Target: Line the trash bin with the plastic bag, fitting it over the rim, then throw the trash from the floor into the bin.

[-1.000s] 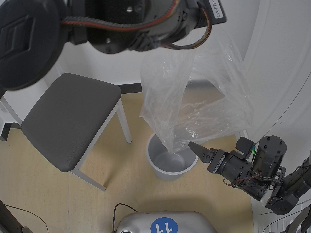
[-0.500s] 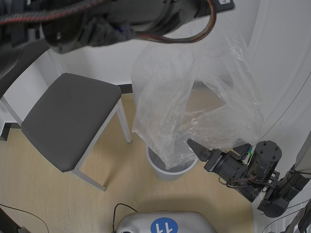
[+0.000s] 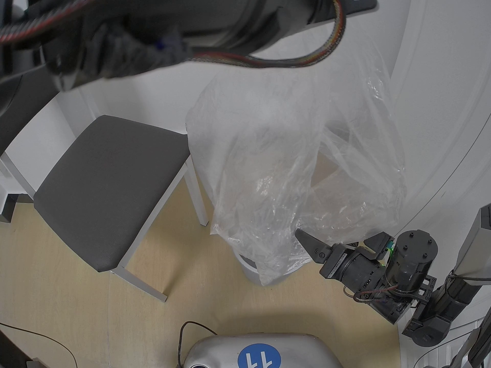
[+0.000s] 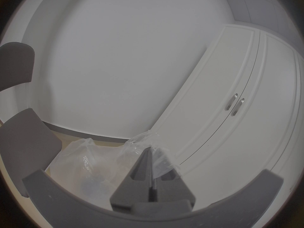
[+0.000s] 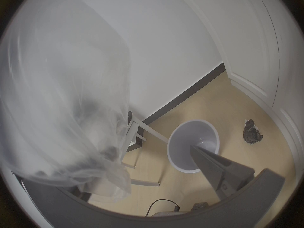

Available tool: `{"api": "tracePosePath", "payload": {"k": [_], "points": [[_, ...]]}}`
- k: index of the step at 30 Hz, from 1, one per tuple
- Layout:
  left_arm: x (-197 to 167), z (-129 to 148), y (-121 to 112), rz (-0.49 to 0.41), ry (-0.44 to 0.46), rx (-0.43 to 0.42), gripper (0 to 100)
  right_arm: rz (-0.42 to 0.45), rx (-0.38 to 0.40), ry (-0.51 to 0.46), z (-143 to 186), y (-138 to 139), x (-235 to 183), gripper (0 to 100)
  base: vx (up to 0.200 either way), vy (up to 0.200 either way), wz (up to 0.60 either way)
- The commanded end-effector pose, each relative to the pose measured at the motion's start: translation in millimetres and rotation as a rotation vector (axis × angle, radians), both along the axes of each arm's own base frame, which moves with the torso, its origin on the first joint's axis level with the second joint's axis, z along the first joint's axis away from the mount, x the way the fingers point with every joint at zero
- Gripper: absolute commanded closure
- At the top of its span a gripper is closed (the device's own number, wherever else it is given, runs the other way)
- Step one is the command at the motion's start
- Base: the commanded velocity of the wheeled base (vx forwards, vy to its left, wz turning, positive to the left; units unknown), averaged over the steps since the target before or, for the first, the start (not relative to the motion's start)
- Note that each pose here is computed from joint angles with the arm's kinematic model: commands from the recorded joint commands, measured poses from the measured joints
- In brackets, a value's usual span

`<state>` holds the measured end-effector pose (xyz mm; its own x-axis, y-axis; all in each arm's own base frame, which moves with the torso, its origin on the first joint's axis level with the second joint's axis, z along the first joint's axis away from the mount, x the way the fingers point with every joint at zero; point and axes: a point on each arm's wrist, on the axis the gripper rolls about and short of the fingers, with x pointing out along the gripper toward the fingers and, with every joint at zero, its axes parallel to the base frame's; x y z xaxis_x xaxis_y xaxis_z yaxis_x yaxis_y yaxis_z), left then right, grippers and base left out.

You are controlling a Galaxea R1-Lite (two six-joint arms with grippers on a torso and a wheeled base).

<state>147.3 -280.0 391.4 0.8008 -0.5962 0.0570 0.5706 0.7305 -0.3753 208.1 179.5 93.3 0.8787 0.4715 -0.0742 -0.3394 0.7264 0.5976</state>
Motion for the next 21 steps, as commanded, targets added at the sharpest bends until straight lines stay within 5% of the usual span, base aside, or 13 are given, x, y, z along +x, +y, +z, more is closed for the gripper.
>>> {"api": "tracePosePath", "payload": {"k": [1, 12, 21], "points": [[0, 0, 0, 0.000, 0.001, 0.001, 100, 0.001, 0.011, -0.014, 2, 0, 0, 100, 0.000, 0.000, 0.00], [18, -20, 11, 0.065, 0.056, 0.044, 100, -0.009, 0.033, -0.083, 23, -11, -7, 100, 0.000, 0.000, 0.00], [47, -60, 30, 0.164, 0.125, 0.149, 100, -0.073, -0.057, -0.176, 46, -38, -6, 100, 0.000, 0.000, 0.00]]}}
